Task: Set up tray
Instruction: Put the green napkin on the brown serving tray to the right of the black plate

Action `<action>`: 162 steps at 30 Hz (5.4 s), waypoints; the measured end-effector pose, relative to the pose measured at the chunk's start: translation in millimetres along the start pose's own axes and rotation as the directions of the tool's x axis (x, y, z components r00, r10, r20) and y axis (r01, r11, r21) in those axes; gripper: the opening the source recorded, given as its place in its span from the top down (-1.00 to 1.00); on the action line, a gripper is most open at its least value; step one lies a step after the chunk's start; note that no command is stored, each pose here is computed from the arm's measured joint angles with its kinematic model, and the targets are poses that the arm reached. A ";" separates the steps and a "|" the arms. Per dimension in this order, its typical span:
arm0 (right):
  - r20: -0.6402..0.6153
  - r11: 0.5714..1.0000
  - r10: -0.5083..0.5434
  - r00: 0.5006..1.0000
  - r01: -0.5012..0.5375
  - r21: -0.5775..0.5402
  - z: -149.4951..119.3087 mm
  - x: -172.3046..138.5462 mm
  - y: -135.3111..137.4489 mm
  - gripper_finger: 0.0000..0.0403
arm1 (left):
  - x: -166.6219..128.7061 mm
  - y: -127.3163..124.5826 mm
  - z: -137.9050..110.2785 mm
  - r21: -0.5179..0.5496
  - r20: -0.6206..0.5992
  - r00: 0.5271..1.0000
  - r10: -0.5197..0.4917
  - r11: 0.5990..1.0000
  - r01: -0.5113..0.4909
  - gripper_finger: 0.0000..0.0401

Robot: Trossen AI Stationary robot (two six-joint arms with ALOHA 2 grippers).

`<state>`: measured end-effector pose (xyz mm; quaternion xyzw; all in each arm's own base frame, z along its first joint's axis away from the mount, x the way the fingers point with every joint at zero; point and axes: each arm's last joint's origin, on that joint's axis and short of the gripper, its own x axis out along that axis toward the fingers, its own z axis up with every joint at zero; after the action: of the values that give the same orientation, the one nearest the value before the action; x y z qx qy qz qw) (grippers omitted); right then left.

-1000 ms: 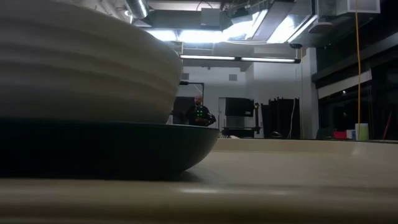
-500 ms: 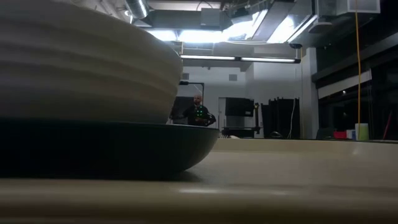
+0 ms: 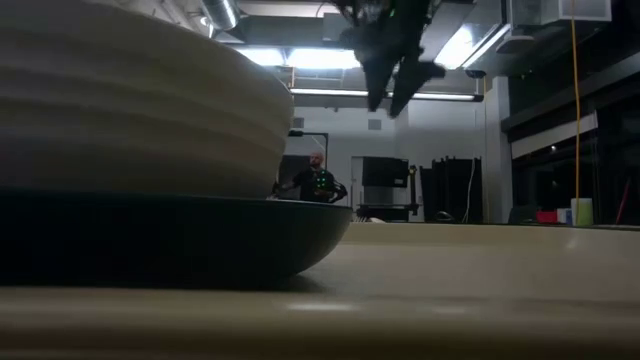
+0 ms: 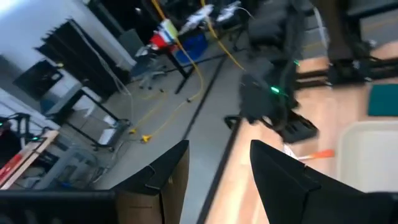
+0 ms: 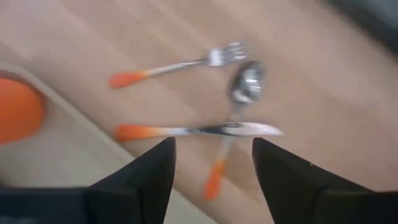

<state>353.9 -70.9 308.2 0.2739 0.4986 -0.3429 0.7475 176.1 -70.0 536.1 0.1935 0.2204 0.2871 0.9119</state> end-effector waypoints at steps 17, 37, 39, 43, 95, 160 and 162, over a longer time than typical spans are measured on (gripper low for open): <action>-0.358 0.977 -0.214 0.909 0.191 -0.099 -79.5 -9.6 9.8 -0.12 | -8.6 52.4 -17.5 0.042 -0.020 0.996 0.088 0.995 -0.088 0.20; -0.499 0.829 -0.050 0.865 0.315 0.462 -256.0 -31.2 -86.3 -0.12 | 6.4 64.6 -20.7 0.045 -0.096 0.985 0.145 0.989 -0.141 0.23; -0.509 0.811 -0.024 0.860 0.314 0.493 -267.4 -18.7 -88.1 -0.12 | 7.0 64.5 -20.9 0.031 -0.099 0.987 0.128 0.992 -0.125 0.23; -0.525 0.783 -0.012 0.851 0.334 0.524 -288.7 4.5 -91.0 -0.12 | 7.1 63.8 -20.9 0.007 -0.099 0.990 0.102 0.995 -0.101 0.22; -0.438 0.761 0.105 0.893 0.211 0.614 -311.9 59.1 -131.7 0.89 | 36.7 52.6 -28.8 0.052 -0.215 0.964 0.158 0.987 -0.151 0.28; 0.208 0.921 0.276 0.938 -0.196 -0.337 -99.1 -77.7 -19.1 0.92 | 34.2 48.5 -27.9 -0.079 -0.204 0.973 0.105 0.989 -0.123 0.29; 0.187 0.910 0.304 0.934 -0.227 -0.347 -100.4 -69.5 -13.5 0.92 | 34.1 48.6 -27.9 -0.079 -0.204 0.973 0.105 0.989 -0.123 0.29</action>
<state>268.7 12.9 336.8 0.1718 0.4127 -0.1821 0.8758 165.6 -5.9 526.4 0.1345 0.2857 0.3668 0.8750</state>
